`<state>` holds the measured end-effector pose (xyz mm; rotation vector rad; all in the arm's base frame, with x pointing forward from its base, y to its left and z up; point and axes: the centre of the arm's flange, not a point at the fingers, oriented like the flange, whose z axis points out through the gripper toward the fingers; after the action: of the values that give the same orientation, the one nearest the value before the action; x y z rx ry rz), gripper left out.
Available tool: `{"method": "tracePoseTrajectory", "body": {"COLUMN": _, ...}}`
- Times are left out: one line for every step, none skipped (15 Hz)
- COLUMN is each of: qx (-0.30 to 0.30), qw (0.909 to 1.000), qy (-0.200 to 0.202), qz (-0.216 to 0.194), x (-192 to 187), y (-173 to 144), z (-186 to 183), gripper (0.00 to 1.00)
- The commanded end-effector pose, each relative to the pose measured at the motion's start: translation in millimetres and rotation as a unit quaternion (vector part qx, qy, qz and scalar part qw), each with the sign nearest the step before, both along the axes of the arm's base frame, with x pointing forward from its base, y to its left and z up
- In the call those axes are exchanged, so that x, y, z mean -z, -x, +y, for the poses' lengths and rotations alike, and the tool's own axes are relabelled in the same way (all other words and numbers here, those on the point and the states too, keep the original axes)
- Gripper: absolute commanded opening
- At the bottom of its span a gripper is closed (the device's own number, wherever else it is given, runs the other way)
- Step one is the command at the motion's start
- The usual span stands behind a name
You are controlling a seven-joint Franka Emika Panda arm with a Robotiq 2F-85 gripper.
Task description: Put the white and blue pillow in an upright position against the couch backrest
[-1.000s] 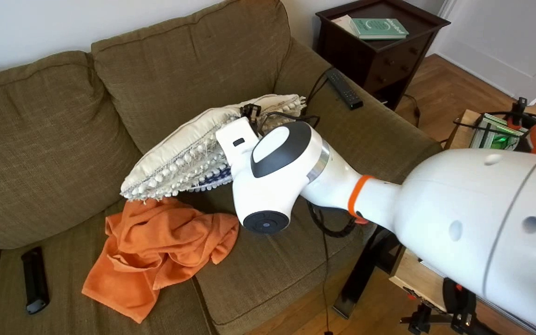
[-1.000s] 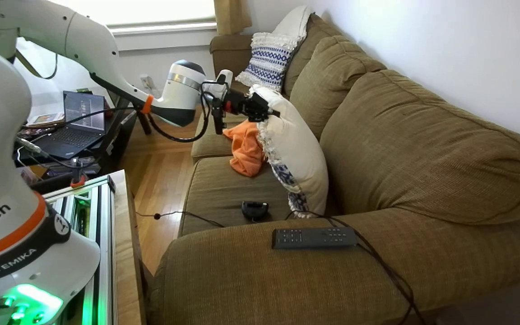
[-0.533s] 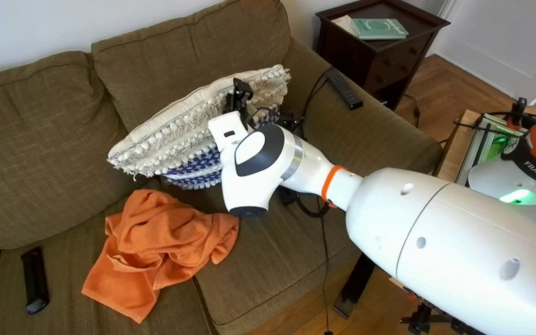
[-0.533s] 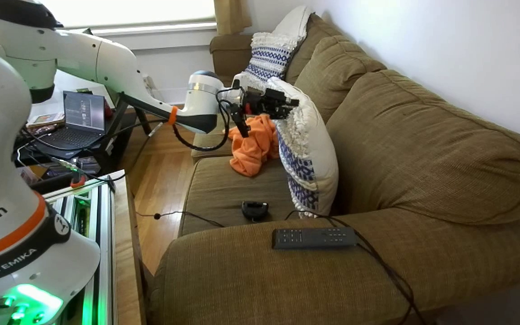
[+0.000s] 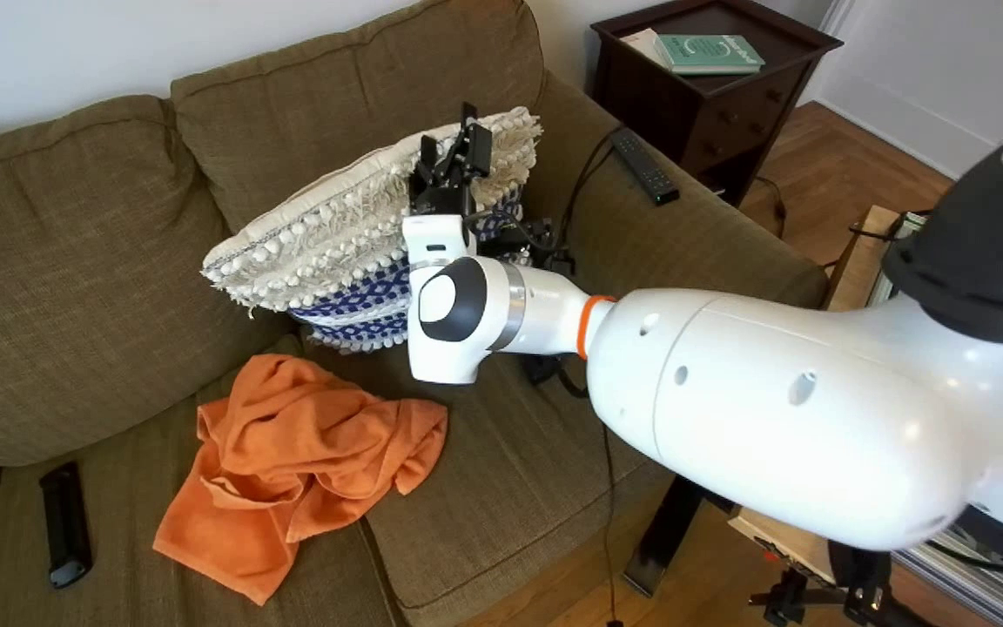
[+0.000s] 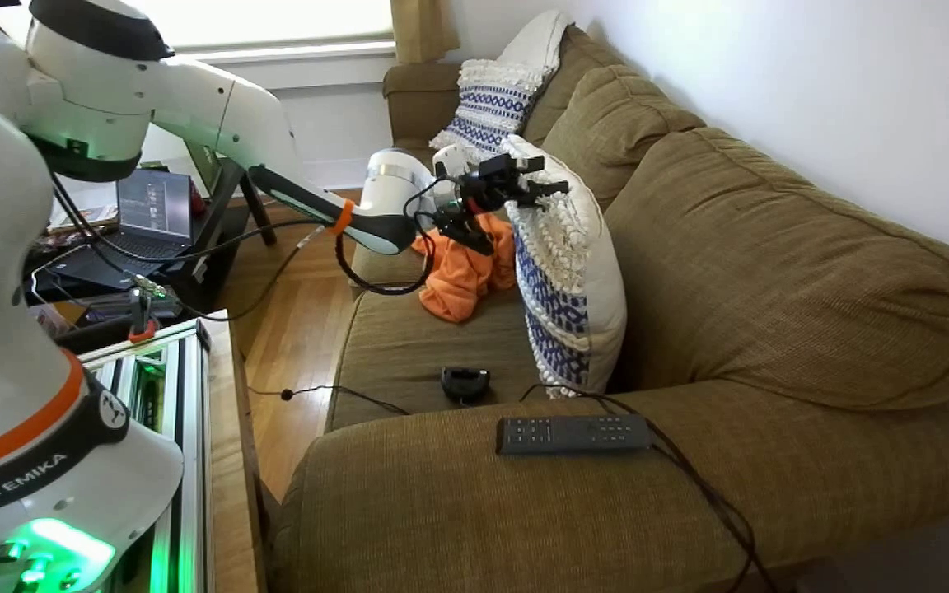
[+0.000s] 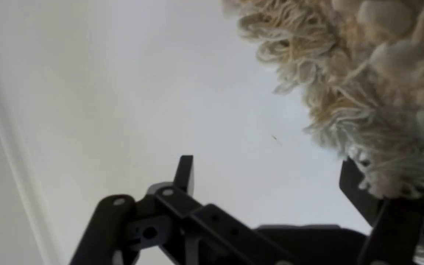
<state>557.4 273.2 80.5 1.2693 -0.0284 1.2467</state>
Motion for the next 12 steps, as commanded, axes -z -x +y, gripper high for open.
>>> {"method": "tracePoseTrajectory", "body": {"qx": 0.032, "qw": 0.9989, "qy": -0.018, "qz": -0.031, "x": 28, "y": -31, "z": -13, "gripper": 1.00}}
{"method": "tracePoseTrajectory", "body": {"qx": 0.045, "qw": 0.9984, "qy": -0.029, "qz": -0.017, "x": 29, "y": -32, "z": -14, "gripper": 1.00}}
{"method": "tracePoseTrajectory", "body": {"qx": 0.056, "qw": 0.9974, "qy": -0.044, "qz": 0.003, "x": 29, "y": -34, "z": -16, "gripper": 1.00}}
{"method": "tracePoseTrajectory", "body": {"qx": 0.058, "qw": 0.9967, "qy": -0.055, "qz": 0.014, "x": 29, "y": -36, "z": -15, "gripper": 1.00}}
{"method": "tracePoseTrajectory", "body": {"qx": 0.061, "qw": 0.9961, "qy": -0.061, "qz": 0.017, "x": 29, "y": -39, "z": -15, "gripper": 1.00}}
{"method": "tracePoseTrajectory", "body": {"qx": 0.060, "qw": 0.9956, "qy": -0.070, "qz": 0.018, "x": 28, "y": -42, "z": -15, "gripper": 1.00}}
{"method": "tracePoseTrajectory", "body": {"qx": 0.056, "qw": 0.9939, "qy": -0.092, "qz": 0.026, "x": 27, "y": -44, "z": -14, "gripper": 1.00}}
{"method": "tracePoseTrajectory", "body": {"qx": 0.051, "qw": 0.9922, "qy": -0.110, "qz": 0.029, "x": 28, "y": -47, "z": -13, "gripper": 1.00}}
{"method": "tracePoseTrajectory", "body": {"qx": 0.046, "qw": 0.9897, "qy": -0.132, "qz": 0.029, "x": 27, "y": -50, "z": -11, "gripper": 1.00}}
{"method": "tracePoseTrajectory", "body": {"qx": 0.042, "qw": 0.9862, "qy": -0.157, "qz": 0.031, "x": 24, "y": -54, "z": -10, "gripper": 1.00}}
{"method": "tracePoseTrajectory", "body": {"qx": 0.041, "qw": 0.9832, "qy": -0.175, "qz": 0.030, "x": 21, "y": -59, "z": -11, "gripper": 1.00}}
{"method": "tracePoseTrajectory", "body": {"qx": 0.040, "qw": 0.9799, "qy": -0.193, "qz": 0.032, "x": 18, "y": -65, "z": -14, "gripper": 1.00}}
